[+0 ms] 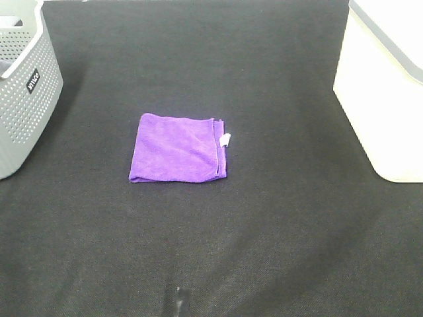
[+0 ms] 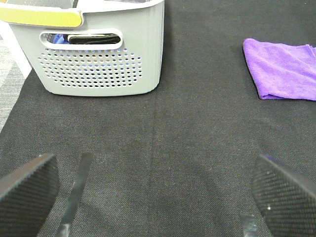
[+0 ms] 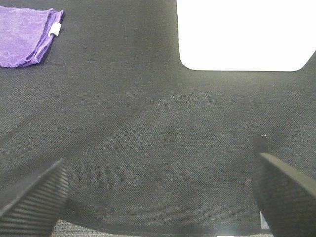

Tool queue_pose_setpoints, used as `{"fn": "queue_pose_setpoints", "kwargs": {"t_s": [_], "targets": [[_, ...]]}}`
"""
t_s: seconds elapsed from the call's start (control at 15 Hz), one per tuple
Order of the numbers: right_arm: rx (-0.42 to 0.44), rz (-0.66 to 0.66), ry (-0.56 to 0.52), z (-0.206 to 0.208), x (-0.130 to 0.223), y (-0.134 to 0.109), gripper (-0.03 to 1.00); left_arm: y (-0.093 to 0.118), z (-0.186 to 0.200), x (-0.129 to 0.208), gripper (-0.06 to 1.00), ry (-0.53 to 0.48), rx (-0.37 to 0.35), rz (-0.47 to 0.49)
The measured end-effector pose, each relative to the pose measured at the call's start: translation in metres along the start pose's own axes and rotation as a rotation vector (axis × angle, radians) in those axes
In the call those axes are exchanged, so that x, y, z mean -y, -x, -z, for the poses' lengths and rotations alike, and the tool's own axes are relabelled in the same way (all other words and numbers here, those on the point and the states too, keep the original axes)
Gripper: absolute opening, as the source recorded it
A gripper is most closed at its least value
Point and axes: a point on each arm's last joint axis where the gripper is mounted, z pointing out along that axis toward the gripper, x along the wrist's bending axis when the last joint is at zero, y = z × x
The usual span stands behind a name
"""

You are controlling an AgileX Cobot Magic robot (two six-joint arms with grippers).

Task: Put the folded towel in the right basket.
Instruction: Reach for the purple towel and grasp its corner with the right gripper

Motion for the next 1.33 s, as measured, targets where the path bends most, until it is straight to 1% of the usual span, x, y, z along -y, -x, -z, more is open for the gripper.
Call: {"fn": "queue_pose_setpoints", "kwargs": {"t_s": [1.33], "targets": [[0.000,0.000,0.000,0.0000,0.0000,0.0000,0.96,0.0000,0.0000,0.0000,0.99,0.000,0.000,0.000]]}}
